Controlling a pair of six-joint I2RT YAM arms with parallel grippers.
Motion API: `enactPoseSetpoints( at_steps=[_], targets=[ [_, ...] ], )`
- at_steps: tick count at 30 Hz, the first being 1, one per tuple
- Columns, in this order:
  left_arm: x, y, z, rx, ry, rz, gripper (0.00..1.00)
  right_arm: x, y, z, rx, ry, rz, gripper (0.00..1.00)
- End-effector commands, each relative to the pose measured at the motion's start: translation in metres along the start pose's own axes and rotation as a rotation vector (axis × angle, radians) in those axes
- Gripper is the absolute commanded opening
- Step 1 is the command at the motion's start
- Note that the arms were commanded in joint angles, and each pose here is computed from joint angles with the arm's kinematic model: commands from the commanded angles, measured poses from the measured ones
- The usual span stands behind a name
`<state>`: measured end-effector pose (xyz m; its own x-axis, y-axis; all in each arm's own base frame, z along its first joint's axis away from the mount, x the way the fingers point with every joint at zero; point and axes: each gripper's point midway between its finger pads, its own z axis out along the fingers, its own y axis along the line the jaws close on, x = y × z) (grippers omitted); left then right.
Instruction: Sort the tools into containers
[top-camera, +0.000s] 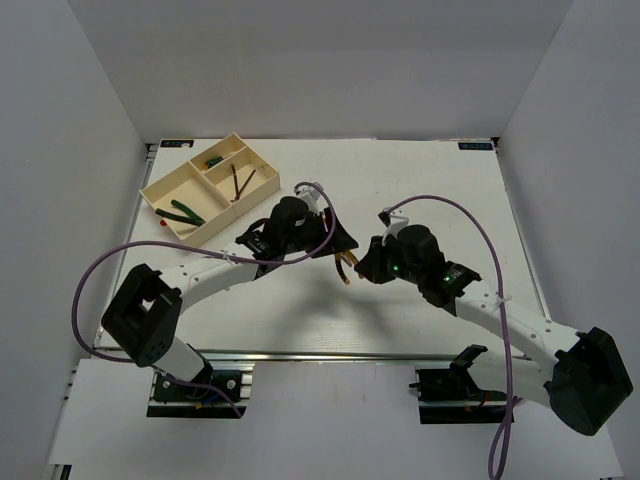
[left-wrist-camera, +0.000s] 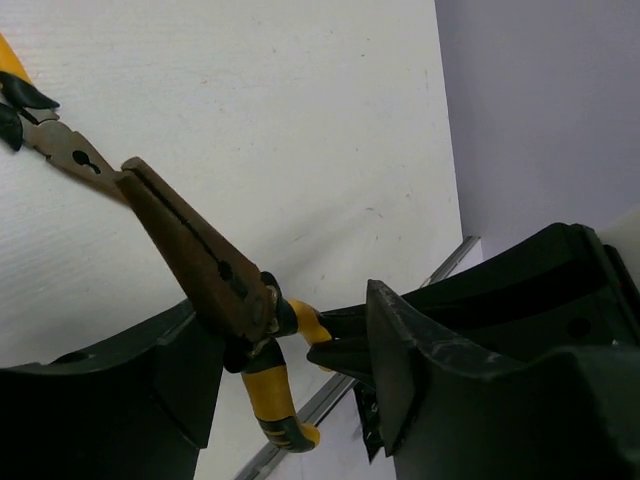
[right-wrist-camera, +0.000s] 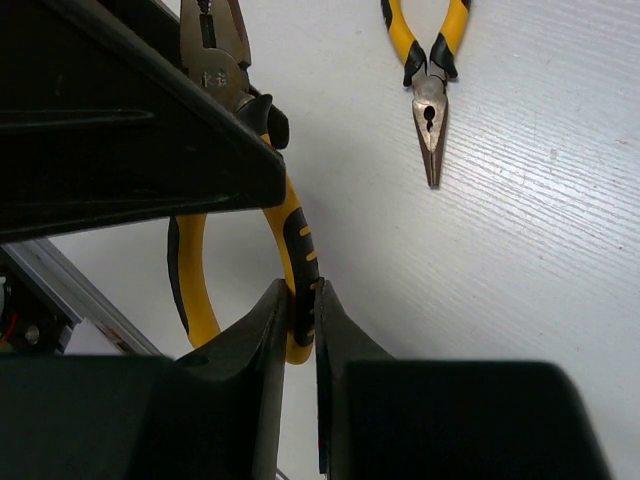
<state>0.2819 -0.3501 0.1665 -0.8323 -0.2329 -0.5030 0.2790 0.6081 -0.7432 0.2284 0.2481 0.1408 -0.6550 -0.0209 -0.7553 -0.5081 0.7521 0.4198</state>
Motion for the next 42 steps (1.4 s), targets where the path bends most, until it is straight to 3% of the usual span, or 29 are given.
enactPoseSetpoints(
  at_steps=[1,5,8,10,11,14,17,22,29,42],
  targets=[
    [-0.006,-0.018,0.004,0.057,-0.016,0.001,0.64,-0.035,0.018,-0.006,-0.057,-0.128,-0.006,0.00],
    [0.004,-0.018,0.008,0.076,0.010,-0.016,0.22,-0.035,0.018,-0.007,-0.057,-0.135,-0.005,0.00],
    [0.009,-0.017,0.008,0.092,0.019,-0.029,0.00,-0.034,0.017,-0.007,-0.054,-0.138,-0.006,0.00],
    [0.010,-0.017,0.008,0.097,0.017,-0.031,0.00,-0.034,0.016,-0.008,-0.046,-0.142,-0.006,0.01],
    [0.008,-0.018,0.006,0.099,0.011,-0.030,0.00,-0.034,0.015,-0.009,-0.043,-0.143,-0.008,0.19],
    [0.000,-0.018,0.002,0.091,-0.009,-0.021,0.00,-0.034,0.010,-0.011,-0.016,-0.153,-0.006,0.52],
    [-0.015,-0.009,-0.004,0.041,-0.057,-0.009,0.00,-0.031,0.004,-0.015,0.006,-0.154,-0.012,0.66],
    [-0.053,0.001,-0.028,-0.093,-0.163,0.083,0.00,-0.033,-0.012,-0.024,0.087,-0.198,-0.024,0.72],
    [-0.108,0.040,-0.063,-0.240,-0.277,0.103,0.00,-0.015,-0.026,-0.031,0.136,-0.168,-0.027,0.74],
    [-0.235,0.160,-0.158,-0.538,-0.486,0.028,0.00,-0.004,-0.046,-0.035,0.214,-0.163,-0.059,0.77]
  ],
)
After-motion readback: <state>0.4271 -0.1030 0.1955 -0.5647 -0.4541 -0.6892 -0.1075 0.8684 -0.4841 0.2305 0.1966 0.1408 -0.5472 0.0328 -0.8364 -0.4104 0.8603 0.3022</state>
